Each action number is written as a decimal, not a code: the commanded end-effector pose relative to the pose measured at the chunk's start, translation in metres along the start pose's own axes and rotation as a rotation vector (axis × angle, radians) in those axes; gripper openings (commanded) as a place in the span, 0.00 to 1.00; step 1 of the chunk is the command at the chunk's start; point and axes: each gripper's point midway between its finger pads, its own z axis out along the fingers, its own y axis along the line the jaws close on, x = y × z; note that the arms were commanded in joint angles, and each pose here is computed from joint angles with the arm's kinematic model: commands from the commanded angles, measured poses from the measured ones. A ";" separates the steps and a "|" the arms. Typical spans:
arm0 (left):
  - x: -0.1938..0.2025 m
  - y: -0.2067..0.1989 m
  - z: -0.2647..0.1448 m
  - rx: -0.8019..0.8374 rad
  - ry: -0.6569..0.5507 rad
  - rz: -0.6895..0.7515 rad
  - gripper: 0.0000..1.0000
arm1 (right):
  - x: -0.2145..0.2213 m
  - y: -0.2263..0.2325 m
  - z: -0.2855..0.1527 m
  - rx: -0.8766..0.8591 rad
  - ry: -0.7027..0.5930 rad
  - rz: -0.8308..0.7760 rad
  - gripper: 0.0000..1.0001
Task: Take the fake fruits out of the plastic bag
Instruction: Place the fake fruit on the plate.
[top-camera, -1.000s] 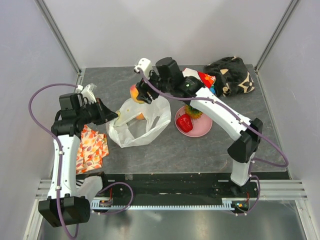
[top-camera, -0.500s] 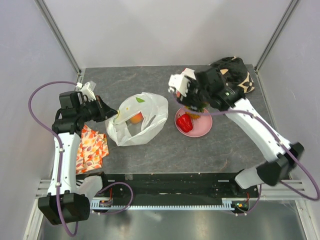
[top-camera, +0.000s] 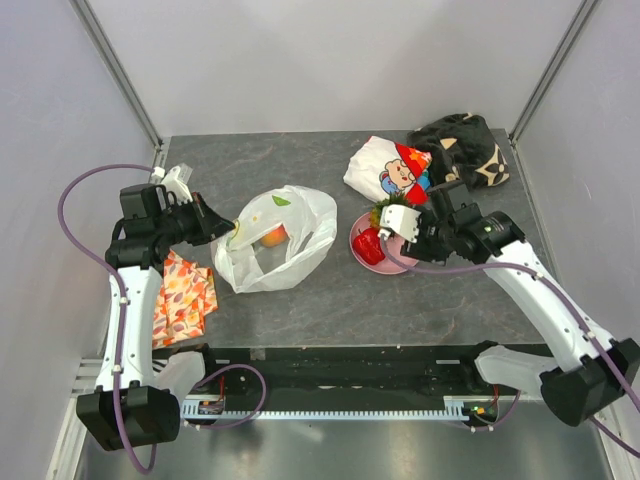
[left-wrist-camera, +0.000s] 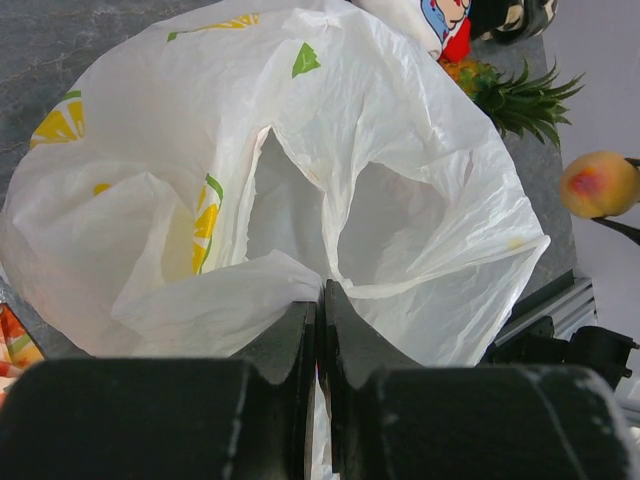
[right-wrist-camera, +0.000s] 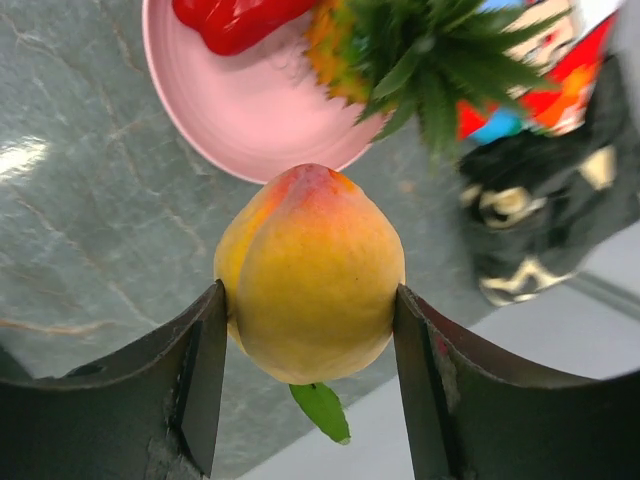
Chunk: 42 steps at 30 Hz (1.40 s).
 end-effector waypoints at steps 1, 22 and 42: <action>-0.011 -0.004 -0.002 0.011 -0.045 0.022 0.12 | -0.004 0.005 0.028 -0.067 -0.026 0.237 0.23; -0.013 0.004 -0.006 -0.019 -0.064 -0.014 0.12 | 0.029 -0.031 0.112 -0.066 -0.016 0.813 0.24; -0.013 0.018 -0.005 -0.046 -0.057 -0.046 0.12 | 0.047 -0.027 0.165 -0.076 0.016 1.047 0.25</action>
